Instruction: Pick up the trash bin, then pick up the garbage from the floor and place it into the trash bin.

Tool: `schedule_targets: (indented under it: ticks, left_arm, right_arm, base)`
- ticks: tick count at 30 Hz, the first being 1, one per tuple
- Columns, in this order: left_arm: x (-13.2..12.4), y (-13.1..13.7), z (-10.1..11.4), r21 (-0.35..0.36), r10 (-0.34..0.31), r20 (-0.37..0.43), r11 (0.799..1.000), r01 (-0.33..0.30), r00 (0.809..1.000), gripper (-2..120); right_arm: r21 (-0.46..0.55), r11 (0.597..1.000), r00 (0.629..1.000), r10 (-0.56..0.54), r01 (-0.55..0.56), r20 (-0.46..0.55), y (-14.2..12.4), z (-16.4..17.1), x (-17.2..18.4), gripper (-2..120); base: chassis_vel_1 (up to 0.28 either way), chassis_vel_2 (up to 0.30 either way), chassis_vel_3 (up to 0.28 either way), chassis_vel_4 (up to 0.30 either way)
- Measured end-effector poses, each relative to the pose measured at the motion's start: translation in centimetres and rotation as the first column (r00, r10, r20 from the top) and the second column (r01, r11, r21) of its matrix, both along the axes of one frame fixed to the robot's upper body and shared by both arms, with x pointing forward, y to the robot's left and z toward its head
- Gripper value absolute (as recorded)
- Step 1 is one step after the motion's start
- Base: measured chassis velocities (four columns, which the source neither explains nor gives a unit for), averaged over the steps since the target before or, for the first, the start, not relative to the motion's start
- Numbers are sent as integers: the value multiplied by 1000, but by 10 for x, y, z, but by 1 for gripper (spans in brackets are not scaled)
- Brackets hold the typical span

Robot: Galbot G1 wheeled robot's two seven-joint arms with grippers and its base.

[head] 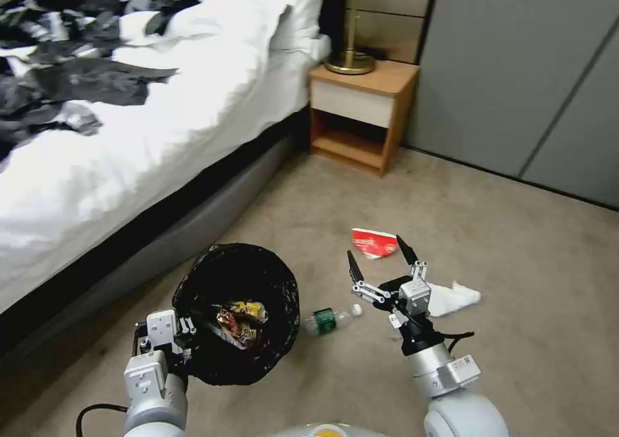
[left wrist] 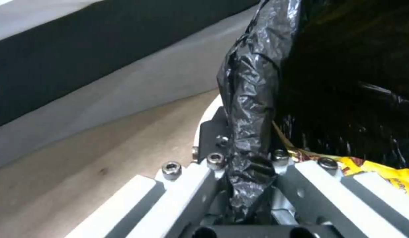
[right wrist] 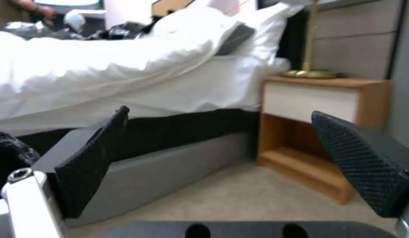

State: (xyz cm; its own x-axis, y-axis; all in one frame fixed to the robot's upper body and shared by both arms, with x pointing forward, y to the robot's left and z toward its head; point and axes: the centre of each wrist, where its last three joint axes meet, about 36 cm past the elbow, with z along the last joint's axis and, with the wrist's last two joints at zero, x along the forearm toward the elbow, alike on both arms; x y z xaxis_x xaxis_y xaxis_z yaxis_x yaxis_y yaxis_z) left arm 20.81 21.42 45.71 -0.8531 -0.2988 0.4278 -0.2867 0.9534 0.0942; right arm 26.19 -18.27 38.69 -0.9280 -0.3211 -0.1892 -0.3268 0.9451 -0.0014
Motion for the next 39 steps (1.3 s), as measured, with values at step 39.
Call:
schedule_targets:
  ticks: [39]
  left_arm:
    - [2,2,-13,6,29,-18,1000,-29,999,0]
  right_arm:
    - [-450,424,615,607,-786,-503,-182,-107,192,100]
  base:
    - [18,18,21,21]
